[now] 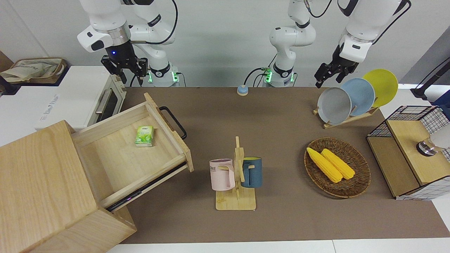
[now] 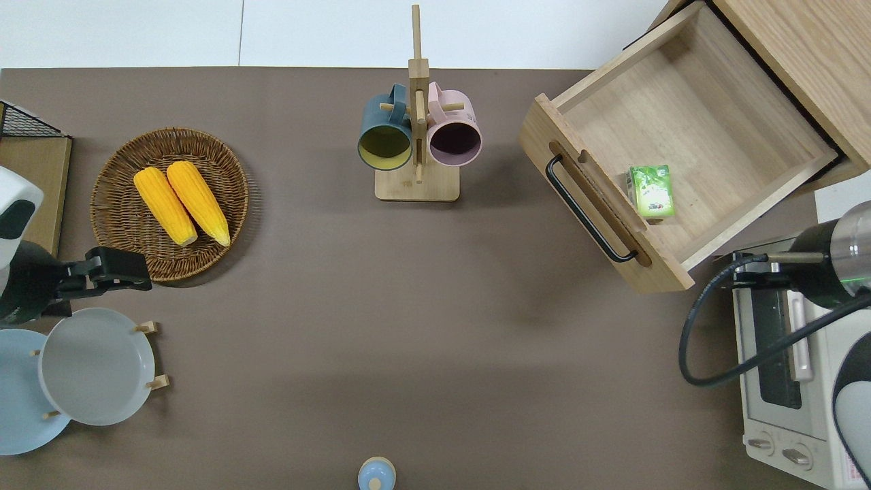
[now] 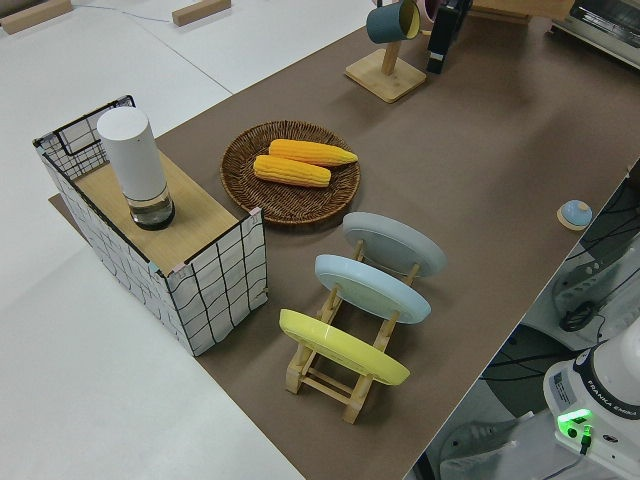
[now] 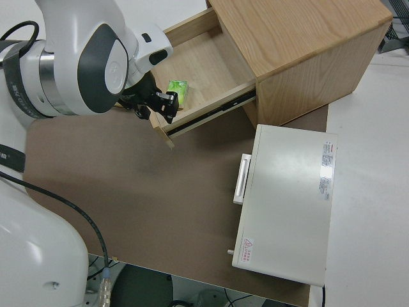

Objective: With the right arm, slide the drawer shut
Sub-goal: 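Move the right gripper toward the drawer's front panel below the handle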

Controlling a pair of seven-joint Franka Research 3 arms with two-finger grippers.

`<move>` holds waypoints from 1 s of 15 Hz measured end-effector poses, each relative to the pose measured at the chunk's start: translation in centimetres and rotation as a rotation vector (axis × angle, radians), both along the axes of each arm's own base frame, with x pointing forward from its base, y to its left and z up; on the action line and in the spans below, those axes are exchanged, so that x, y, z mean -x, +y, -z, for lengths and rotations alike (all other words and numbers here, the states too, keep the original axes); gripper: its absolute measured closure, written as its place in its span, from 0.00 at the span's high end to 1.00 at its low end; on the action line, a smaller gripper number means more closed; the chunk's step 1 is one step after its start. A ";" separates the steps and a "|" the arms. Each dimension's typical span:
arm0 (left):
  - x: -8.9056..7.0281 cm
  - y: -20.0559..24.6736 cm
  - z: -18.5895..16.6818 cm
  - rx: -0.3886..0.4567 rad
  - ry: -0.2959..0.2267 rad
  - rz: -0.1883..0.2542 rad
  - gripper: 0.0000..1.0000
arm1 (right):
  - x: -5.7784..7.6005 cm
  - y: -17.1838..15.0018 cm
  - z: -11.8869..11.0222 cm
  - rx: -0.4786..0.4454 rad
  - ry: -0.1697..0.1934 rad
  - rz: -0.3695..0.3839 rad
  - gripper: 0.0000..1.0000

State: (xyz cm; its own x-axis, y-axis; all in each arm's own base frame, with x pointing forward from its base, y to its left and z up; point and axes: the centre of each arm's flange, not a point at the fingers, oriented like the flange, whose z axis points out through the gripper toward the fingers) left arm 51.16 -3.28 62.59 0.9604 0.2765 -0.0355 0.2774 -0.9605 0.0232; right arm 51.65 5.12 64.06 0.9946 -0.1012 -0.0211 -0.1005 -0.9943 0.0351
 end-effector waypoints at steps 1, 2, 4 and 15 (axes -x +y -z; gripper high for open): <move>0.0 0.0 0.0 0.000 0.000 0.000 1.00 | 0.1 0.3 0.0 0.001 0.003 0.015 0.44; 0.0 0.0 0.0 0.000 0.000 0.000 1.00 | 0.3 0.6 -0.1 0.001 0.009 0.034 0.35; 0.0 0.0 0.0 0.000 0.000 0.000 1.00 | 0.9 1.9 -0.2 -0.022 0.028 0.099 0.15; 0.0 0.0 0.0 0.000 0.000 0.000 1.00 | 3.3 10.0 1.0 -0.046 0.070 0.412 0.01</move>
